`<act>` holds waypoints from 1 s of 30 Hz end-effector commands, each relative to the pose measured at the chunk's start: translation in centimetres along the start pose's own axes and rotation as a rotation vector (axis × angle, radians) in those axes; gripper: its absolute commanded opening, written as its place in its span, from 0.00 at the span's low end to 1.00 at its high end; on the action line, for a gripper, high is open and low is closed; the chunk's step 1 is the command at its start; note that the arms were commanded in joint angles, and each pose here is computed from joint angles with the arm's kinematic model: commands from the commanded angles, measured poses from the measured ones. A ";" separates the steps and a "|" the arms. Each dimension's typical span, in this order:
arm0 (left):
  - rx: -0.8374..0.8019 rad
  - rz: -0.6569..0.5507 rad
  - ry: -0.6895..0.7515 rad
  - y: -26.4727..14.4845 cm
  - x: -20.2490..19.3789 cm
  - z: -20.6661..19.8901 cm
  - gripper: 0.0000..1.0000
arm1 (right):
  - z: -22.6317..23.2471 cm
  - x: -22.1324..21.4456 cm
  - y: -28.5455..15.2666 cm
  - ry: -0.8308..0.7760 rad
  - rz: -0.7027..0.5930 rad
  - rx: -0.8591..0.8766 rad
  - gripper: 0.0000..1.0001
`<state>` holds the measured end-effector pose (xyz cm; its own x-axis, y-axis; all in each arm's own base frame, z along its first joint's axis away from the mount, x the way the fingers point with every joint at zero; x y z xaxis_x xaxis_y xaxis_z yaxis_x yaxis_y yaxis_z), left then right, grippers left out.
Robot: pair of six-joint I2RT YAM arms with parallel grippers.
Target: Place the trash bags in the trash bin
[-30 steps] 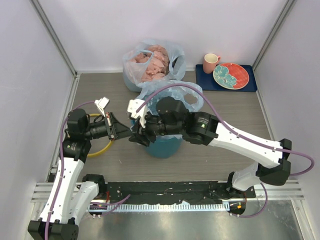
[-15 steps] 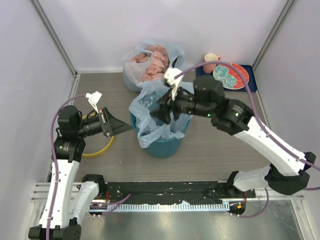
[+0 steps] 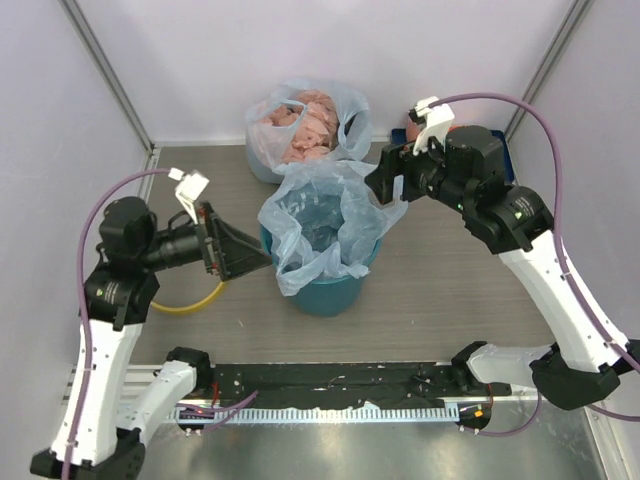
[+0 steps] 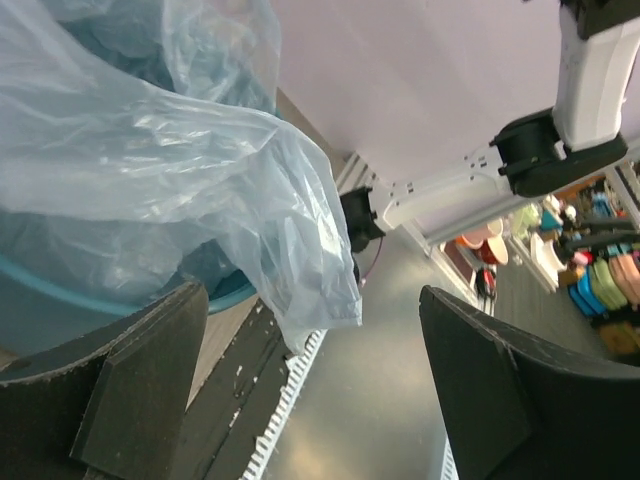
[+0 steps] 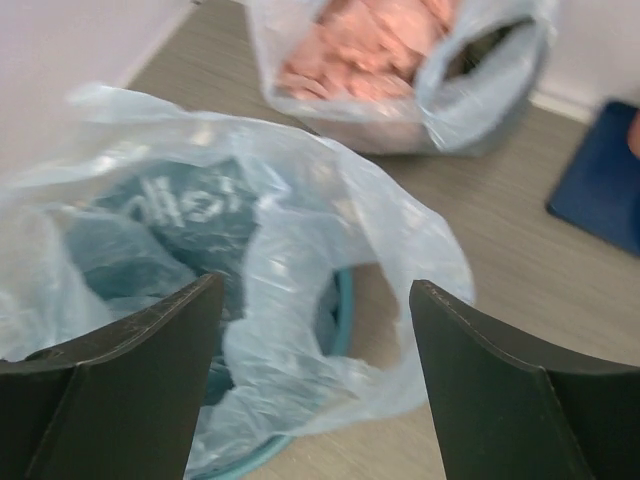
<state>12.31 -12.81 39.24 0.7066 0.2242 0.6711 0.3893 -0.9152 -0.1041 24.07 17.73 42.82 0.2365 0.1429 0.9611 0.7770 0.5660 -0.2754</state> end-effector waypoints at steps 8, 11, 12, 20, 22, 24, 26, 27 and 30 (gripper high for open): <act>0.034 0.135 0.032 3.5 -0.5 0.7 0.91 | -5.2 -5.2 0.4 0.234 0.214 -0.080 0.84; 0.019 0.176 0.017 4.1 -0.9 0.6 0.89 | -4.7 -5.9 1.2 0.312 0.240 0.029 0.84; 0.016 0.190 0.009 4.3 -1.1 0.7 0.85 | -4.7 -5.9 1.3 0.341 0.240 0.055 0.82; 0.001 0.285 0.025 3.4 -2.4 0.8 0.05 | -2.4 -6.4 1.1 0.425 0.259 0.266 0.32; 0.023 0.274 0.047 1.8 -2.1 0.7 0.00 | -1.9 -6.0 0.3 0.430 0.252 0.290 0.02; 0.038 0.274 0.006 0.4 -2.3 0.9 0.00 | -1.2 -5.2 -1.1 0.432 0.223 0.320 0.01; 0.043 0.216 0.000 -1.1 -1.8 1.6 0.00 | -0.4 -4.6 -2.7 0.446 0.204 0.346 0.01; 0.061 0.227 -0.057 -1.7 -2.4 1.9 0.00 | -0.2 -4.6 -3.0 0.456 0.205 0.352 0.01; 0.148 0.224 -0.090 -2.6 -3.0 4.1 0.00 | 0.5 -5.5 -4.6 0.473 0.225 0.359 0.01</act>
<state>13.49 -10.80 36.03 0.7853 0.0955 0.6117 0.3555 -0.8785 -0.3192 22.35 15.10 37.16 0.6734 -0.0166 0.7390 0.4848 0.7646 -0.4246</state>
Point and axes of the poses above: each gripper's point midway between its finger pads, its own y axis out along the fingers, its own z axis along the line the jaws close on, x = y × z, the point moved 6 cm from there along -y, back along the fingers, and after that the axes turned 7 degrees about -y, right-handed, at the moved point
